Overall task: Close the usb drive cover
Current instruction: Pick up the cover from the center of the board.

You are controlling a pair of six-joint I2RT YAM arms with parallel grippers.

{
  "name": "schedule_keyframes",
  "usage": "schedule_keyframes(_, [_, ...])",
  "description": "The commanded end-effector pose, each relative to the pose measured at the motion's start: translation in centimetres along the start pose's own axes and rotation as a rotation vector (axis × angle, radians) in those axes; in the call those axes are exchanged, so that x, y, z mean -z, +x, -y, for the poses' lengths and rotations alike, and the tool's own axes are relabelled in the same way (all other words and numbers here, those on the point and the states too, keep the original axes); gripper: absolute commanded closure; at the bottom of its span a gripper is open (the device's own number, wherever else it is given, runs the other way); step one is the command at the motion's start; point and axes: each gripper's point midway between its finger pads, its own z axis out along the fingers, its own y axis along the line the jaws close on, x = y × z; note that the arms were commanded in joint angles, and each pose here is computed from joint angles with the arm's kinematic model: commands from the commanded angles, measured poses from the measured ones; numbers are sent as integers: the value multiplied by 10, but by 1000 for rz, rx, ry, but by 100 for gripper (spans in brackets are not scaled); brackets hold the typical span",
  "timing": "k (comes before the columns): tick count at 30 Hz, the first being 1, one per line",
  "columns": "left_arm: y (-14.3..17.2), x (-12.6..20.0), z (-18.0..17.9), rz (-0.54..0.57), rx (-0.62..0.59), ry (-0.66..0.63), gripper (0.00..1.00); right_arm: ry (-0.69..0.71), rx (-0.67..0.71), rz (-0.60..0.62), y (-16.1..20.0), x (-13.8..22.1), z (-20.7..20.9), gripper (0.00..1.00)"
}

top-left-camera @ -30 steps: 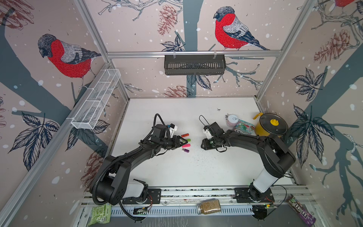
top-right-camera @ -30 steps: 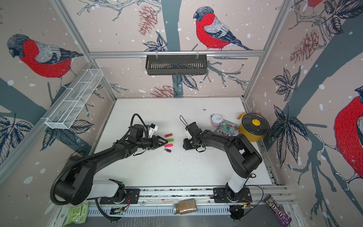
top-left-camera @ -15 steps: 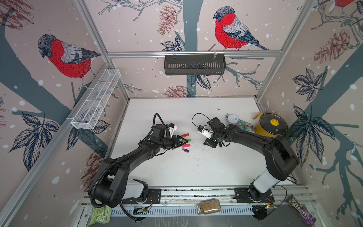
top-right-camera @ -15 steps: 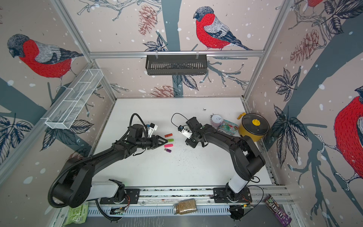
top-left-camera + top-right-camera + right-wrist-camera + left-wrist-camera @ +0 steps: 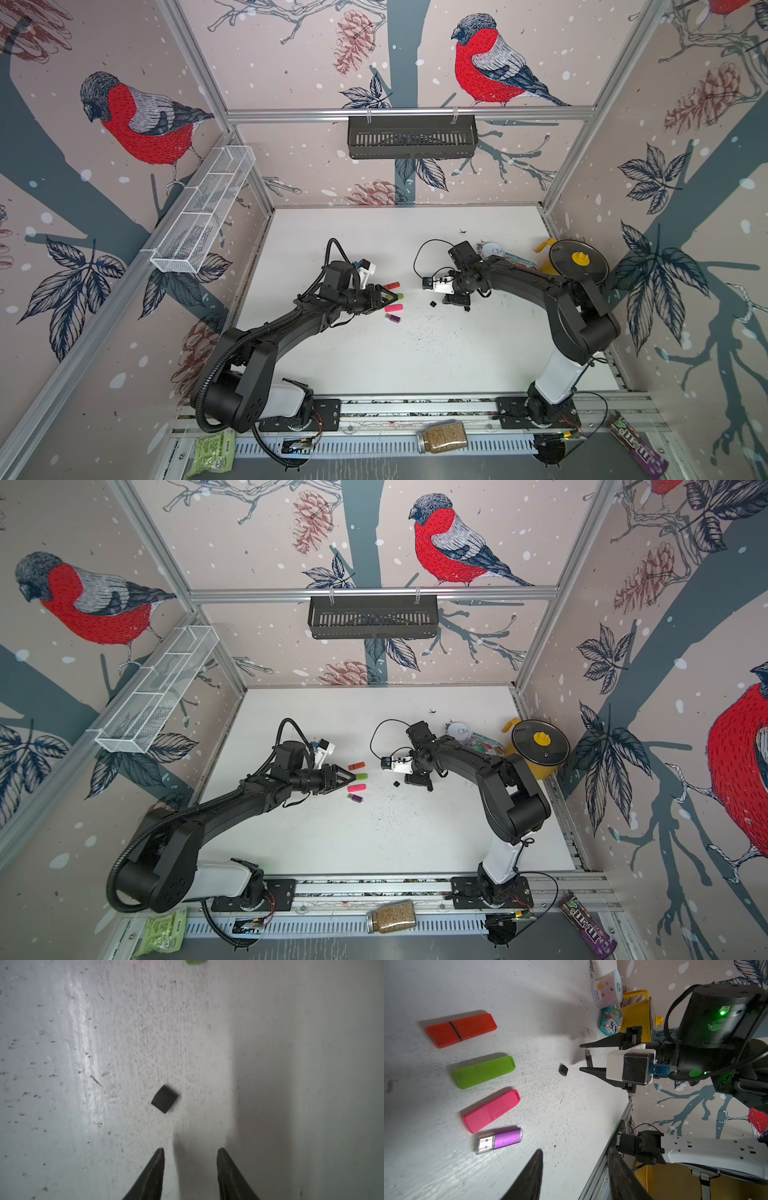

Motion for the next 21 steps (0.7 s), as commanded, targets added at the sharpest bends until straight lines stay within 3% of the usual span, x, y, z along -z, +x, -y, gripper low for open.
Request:
schedule_keyframes(1, [-4, -1, 6, 9, -23, 19, 50, -98, 2, 36, -7, -4, -14, 57])
schedule_keyframes(8, [-3, -2, 4, 3, -21, 17, 50, -191, -42, 41, -9, -14, -27, 60])
schedule_keyframes(21, [0, -1, 2, 5, -21, 14, 50, -219, -65, 13, -15, -24, -57, 65])
